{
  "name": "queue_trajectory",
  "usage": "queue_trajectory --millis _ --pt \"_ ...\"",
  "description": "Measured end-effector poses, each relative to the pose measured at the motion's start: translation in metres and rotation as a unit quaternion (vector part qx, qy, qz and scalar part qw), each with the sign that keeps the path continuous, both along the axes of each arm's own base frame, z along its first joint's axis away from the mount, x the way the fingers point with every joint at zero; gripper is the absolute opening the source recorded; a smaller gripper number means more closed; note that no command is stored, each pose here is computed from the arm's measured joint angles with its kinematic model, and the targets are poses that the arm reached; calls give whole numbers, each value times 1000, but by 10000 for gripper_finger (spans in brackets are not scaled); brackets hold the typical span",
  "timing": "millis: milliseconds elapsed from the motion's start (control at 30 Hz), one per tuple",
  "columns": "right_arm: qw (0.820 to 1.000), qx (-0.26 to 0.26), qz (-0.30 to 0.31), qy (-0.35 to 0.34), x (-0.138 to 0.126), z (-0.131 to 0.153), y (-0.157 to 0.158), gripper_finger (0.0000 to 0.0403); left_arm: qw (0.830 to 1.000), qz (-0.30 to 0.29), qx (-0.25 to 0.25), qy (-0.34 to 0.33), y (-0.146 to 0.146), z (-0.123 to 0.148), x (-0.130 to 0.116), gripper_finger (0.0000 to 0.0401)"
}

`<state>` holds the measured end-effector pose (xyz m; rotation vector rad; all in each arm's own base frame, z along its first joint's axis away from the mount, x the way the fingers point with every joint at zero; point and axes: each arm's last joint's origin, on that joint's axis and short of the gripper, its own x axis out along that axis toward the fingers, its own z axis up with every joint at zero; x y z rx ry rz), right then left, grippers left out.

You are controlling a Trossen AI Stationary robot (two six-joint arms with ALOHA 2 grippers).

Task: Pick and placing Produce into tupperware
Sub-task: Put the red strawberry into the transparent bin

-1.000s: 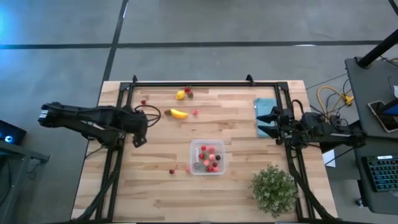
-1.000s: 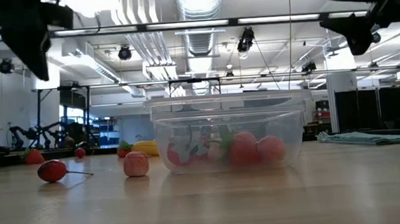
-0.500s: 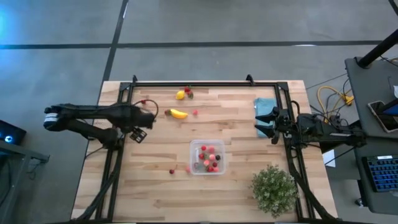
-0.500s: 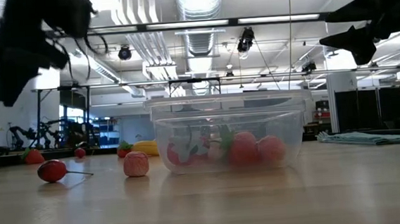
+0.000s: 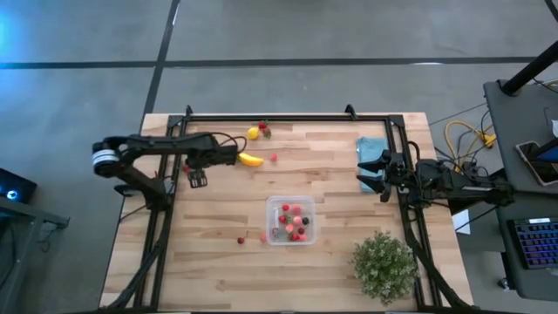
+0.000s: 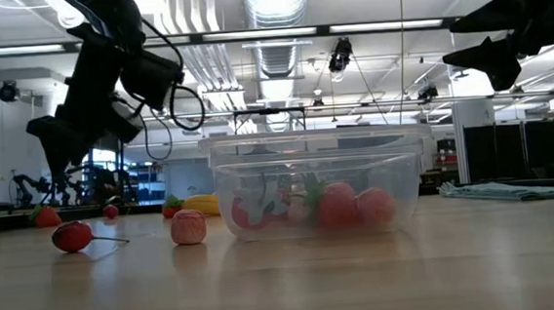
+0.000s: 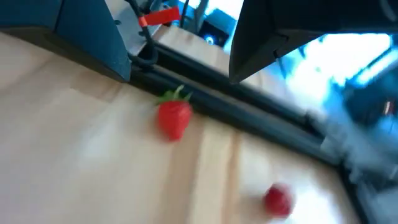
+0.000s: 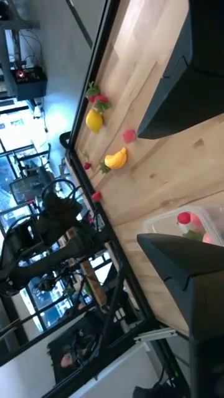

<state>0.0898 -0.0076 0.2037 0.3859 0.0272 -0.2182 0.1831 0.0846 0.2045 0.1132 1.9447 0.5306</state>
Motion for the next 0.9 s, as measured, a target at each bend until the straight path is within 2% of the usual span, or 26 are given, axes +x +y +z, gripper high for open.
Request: queue_trajectory --millis 67,200,400,700,900 --pt "1000 0 0 0 0 0 0 254 1000 -19 -18 6 0 -1 3 258" --pt "1000 0 0 0 0 0 0 251 1000 -17 -20 17 1 -3 5 258" --pt "1000 0 0 0 0 0 0 246 999 26 -12 37 2 -12 4 258" --pt "1000 0 0 0 0 0 0 253 995 21 -50 82 9 -45 17 258" --pt "1000 0 0 0 0 0 0 250 989 17 -80 124 12 -66 7 258"
